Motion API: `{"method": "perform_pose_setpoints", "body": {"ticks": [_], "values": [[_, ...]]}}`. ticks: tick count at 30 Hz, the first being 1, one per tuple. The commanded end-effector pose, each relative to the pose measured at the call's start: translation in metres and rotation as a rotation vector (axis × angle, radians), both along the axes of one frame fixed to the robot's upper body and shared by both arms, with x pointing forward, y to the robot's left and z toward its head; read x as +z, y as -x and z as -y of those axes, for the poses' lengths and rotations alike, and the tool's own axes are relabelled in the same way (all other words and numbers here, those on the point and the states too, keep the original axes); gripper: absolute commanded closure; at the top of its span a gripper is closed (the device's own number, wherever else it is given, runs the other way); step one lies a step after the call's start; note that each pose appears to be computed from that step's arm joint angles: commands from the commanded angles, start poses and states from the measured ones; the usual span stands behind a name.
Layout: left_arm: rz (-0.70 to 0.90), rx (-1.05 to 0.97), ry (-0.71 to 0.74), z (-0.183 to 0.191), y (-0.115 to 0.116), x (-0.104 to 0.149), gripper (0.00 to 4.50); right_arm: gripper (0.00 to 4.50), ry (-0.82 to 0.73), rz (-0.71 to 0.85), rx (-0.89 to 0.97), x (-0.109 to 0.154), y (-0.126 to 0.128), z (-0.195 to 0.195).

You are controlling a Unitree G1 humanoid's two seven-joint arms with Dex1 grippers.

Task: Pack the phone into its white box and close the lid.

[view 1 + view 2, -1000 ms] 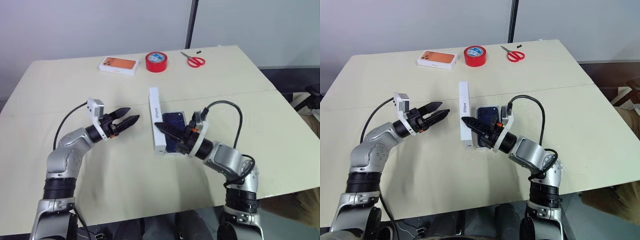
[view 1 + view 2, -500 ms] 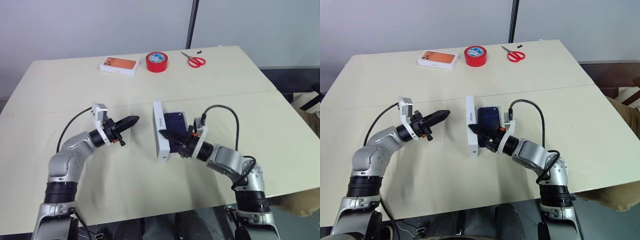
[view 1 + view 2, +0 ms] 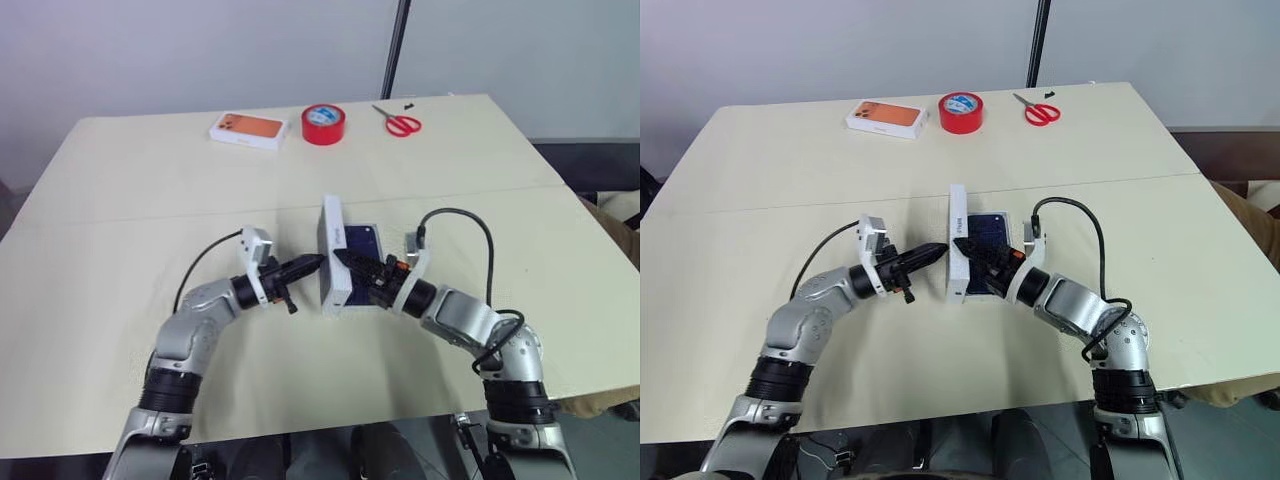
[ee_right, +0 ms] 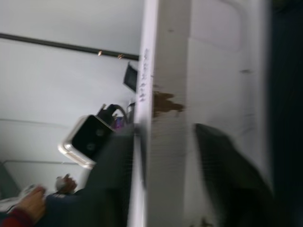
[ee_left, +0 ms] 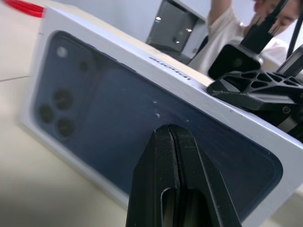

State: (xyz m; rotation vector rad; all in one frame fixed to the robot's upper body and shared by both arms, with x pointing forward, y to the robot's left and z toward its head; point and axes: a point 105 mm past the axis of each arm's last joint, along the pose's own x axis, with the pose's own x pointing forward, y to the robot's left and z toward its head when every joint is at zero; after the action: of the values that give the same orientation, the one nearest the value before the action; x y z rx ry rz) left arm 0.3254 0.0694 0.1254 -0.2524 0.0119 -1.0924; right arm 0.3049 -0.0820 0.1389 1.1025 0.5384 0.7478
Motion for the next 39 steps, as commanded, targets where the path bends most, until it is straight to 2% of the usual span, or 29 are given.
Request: {"method": "perform_pose_setpoints", "body": {"ticks": [1, 3, 5, 7, 8, 11, 14, 18, 19, 25, 29, 36, 39], "values": [[0.049, -0.021, 0.004, 0.013, -0.004, 0.008, 4.50, 1.14, 0.023, 0.133, -0.121, 0.029, -0.006, 0.038], [0.051, -0.026, 0.008, 0.018, -0.006, 0.009, 4.50, 1.14, 0.113, 0.174, -0.184, 0.030, -0.009, 0.057], [0.049, -0.041, 0.021, 0.028, -0.009, 0.009, 4.50, 1.14, 0.202, 0.190, -0.310, 0.031, -0.015, 0.093], [0.048, -0.061, 0.027, 0.041, -0.012, 0.009, 4.50, 1.14, 0.232, 0.198, -0.419, 0.035, -0.017, 0.121], [0.046, -0.069, 0.027, 0.047, -0.013, 0.008, 4.50, 1.14, 0.260, 0.205, -0.432, 0.034, -0.016, 0.125], [0.056, -0.100, 0.035, 0.058, -0.014, 0.010, 4.50, 1.14, 0.473, 0.264, -0.433, 0.024, -0.018, 0.124], [0.070, -0.109, 0.032, 0.059, -0.015, 0.012, 4.50, 2.05, 0.627, 0.339, -0.473, 0.020, -0.026, 0.125], [0.076, -0.101, 0.017, 0.050, -0.016, 0.014, 4.50, 4.12, 0.759, 0.445, -0.448, 0.020, -0.030, 0.114], [0.080, -0.088, 0.011, 0.045, -0.017, 0.015, 4.50, 4.43, 0.805, 0.476, -0.426, 0.019, -0.031, 0.109], [0.067, 0.015, -0.024, 0.008, -0.021, 0.016, 4.50, 4.43, 1.003, 0.614, -0.333, 0.011, -0.035, 0.093], [0.042, 0.088, -0.085, -0.014, -0.020, 0.005, 4.50, 4.43, 1.039, 0.717, -0.241, 0.014, -0.034, 0.073], [0.009, 0.131, -0.140, -0.018, -0.017, -0.005, 4.50, 4.43, 1.011, 0.776, -0.139, 0.013, -0.027, 0.056], [-0.051, 0.129, -0.214, -0.016, -0.019, -0.022, 4.50, 4.43, 1.008, 0.803, -0.109, 0.016, -0.023, 0.053]]}}
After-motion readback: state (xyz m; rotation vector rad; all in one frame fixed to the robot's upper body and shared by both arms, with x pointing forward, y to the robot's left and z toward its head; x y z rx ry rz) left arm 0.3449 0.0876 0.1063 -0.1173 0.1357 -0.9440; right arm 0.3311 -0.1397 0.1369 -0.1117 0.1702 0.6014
